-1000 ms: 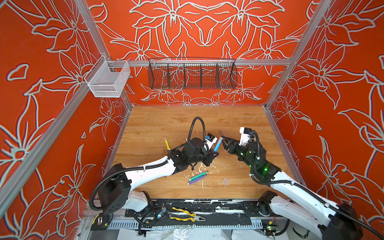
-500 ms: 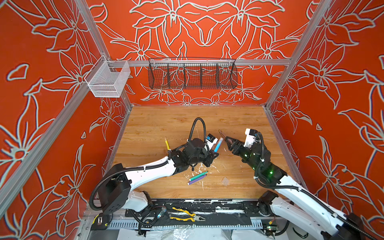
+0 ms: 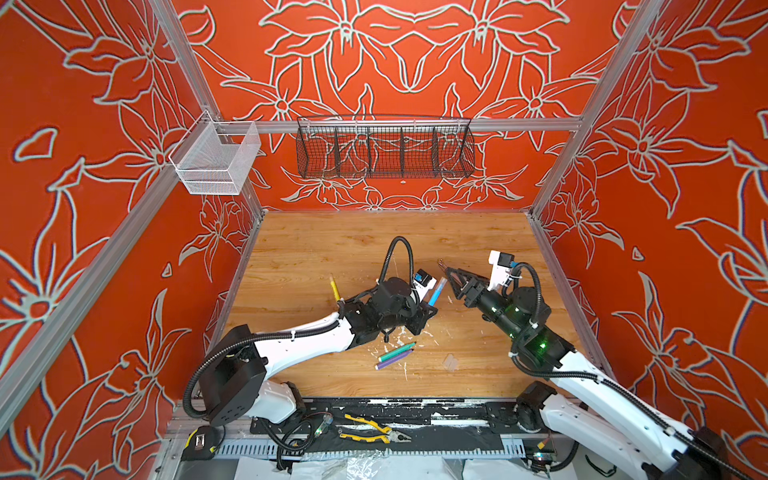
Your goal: Insert the pens into the pen caps
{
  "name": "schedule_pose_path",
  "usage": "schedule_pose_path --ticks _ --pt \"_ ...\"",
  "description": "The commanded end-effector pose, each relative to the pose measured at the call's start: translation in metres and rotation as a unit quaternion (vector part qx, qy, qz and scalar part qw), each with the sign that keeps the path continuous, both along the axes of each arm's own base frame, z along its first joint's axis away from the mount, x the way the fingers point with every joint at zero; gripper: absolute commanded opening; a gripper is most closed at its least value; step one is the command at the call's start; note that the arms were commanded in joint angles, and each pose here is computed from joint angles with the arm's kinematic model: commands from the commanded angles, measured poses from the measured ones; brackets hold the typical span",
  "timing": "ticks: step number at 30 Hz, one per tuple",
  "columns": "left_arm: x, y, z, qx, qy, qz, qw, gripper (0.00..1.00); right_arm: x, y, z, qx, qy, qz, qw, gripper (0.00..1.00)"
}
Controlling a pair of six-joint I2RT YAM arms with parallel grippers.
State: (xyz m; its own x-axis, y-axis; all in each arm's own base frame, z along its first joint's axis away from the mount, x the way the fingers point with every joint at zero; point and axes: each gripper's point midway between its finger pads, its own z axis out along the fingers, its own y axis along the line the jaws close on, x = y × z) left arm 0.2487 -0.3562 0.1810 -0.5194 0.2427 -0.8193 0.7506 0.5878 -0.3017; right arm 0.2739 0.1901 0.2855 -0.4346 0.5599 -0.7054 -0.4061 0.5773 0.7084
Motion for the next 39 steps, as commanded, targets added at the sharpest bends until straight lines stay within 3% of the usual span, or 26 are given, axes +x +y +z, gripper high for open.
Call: schedule_pose_path --ticks 1,9,27,34,39 --pt "-0.002 -0.01 0.012 -0.008 -0.012 -0.018 1.0 0.0 0.0 0.011 0.007 0.007 -0.011 0.029 0.999 0.63" --pt "-0.005 -0.012 0.012 -0.006 -0.015 -0.022 1.0 0.0 0.008 0.015 -0.005 -0.001 0.011 0.028 1.0 0.59" --pt "-0.003 -0.011 0.012 -0.002 -0.019 -0.016 1.0 0.0 0.011 0.026 -0.012 -0.003 0.026 0.048 0.999 0.18" --pt "0.022 -0.006 0.018 0.007 -0.047 0.044 0.998 0.0 0.012 0.032 -0.025 -0.008 0.042 0.058 0.997 0.03" --pt "0.05 -0.015 0.043 0.017 -0.076 0.078 0.994 0.0 0.005 0.032 -0.037 -0.021 0.052 0.07 0.996 0.0"
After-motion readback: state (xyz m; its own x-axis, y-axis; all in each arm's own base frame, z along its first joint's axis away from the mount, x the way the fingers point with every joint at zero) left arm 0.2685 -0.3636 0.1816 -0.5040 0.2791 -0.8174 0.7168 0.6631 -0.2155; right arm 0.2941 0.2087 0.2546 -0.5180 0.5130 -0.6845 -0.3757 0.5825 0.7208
